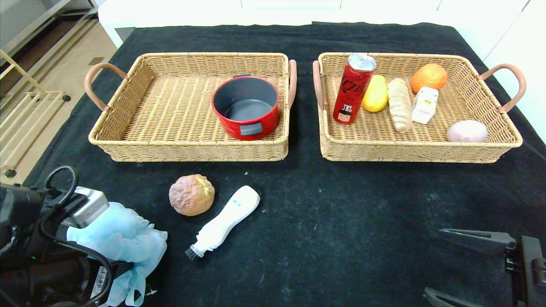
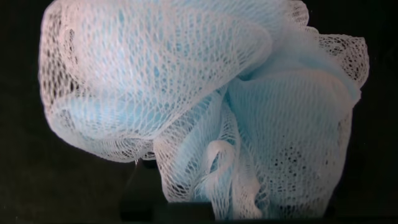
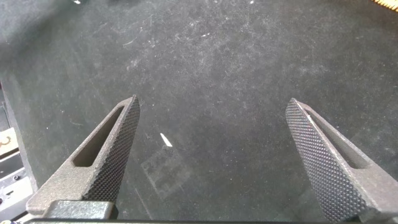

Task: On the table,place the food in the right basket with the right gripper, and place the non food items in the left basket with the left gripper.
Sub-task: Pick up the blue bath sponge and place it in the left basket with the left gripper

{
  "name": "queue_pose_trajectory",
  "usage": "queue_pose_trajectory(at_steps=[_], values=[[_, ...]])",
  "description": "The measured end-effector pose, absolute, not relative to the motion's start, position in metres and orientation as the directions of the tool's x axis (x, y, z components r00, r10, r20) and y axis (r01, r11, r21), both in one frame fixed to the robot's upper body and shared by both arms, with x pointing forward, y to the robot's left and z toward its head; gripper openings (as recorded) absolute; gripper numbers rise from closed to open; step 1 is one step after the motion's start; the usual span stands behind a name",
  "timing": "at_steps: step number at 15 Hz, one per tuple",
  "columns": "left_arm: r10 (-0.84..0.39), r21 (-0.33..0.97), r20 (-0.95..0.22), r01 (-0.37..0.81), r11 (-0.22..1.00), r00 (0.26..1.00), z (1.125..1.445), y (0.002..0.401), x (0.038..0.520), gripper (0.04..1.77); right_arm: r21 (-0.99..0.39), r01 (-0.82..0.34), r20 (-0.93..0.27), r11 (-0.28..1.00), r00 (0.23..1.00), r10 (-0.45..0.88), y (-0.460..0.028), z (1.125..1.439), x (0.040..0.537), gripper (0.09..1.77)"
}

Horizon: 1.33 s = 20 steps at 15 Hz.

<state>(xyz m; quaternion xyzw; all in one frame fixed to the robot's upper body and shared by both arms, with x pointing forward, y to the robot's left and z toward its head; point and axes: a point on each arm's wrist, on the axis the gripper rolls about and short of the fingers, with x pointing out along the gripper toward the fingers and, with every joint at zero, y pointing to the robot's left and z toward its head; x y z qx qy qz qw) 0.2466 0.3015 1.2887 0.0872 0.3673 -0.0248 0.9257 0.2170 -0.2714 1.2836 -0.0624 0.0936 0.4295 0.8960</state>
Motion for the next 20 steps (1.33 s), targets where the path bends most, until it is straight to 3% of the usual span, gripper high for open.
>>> queue_pose_trajectory(at_steps=[5,12,20], values=[[0.003,0.142,-0.619,0.109,0.984,0.785,1.307,0.303,0.235,0.66,-0.029,-0.782,-0.226,0.623,0.612,0.758,-0.271,1.283,0.217,1.71],[-0.018,0.156,-0.419,0.092,0.983,0.908,1.358,0.308,0.216,0.64,-0.029,-0.783,-0.226,0.621,0.610,0.759,-0.271,1.283,0.217,1.71],[-0.029,0.135,-0.286,0.070,0.988,0.958,1.409,0.303,0.235,0.63,-0.039,-0.754,-0.203,0.656,0.649,0.733,-0.275,1.289,0.221,1.71]])
